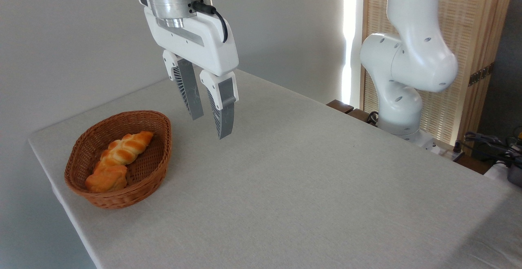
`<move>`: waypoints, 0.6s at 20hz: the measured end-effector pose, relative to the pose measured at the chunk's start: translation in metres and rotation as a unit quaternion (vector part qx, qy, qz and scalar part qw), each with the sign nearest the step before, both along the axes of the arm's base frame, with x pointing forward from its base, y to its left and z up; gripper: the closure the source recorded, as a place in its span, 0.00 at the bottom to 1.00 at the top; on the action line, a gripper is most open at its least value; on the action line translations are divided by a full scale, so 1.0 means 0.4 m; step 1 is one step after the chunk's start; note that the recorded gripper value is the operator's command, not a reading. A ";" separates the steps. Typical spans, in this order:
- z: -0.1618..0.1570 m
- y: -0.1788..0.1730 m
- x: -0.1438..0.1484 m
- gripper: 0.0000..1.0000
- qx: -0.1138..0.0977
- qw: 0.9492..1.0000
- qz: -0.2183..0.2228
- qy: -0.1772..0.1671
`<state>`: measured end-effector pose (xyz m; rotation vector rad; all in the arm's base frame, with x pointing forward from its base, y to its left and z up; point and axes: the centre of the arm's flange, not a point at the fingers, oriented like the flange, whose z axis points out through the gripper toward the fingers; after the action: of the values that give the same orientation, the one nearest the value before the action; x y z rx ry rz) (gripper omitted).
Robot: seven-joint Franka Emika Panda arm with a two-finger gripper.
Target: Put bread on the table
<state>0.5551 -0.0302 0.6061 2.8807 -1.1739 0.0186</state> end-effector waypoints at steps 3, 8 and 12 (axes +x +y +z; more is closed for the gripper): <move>0.000 0.001 0.000 0.00 0.000 1.000 0.000 0.000; 0.000 0.003 0.000 0.00 0.000 1.000 -0.001 0.000; 0.000 0.008 0.000 0.00 0.000 1.000 -0.004 0.000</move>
<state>0.5553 -0.0270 0.6060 2.8757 -1.1863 0.0187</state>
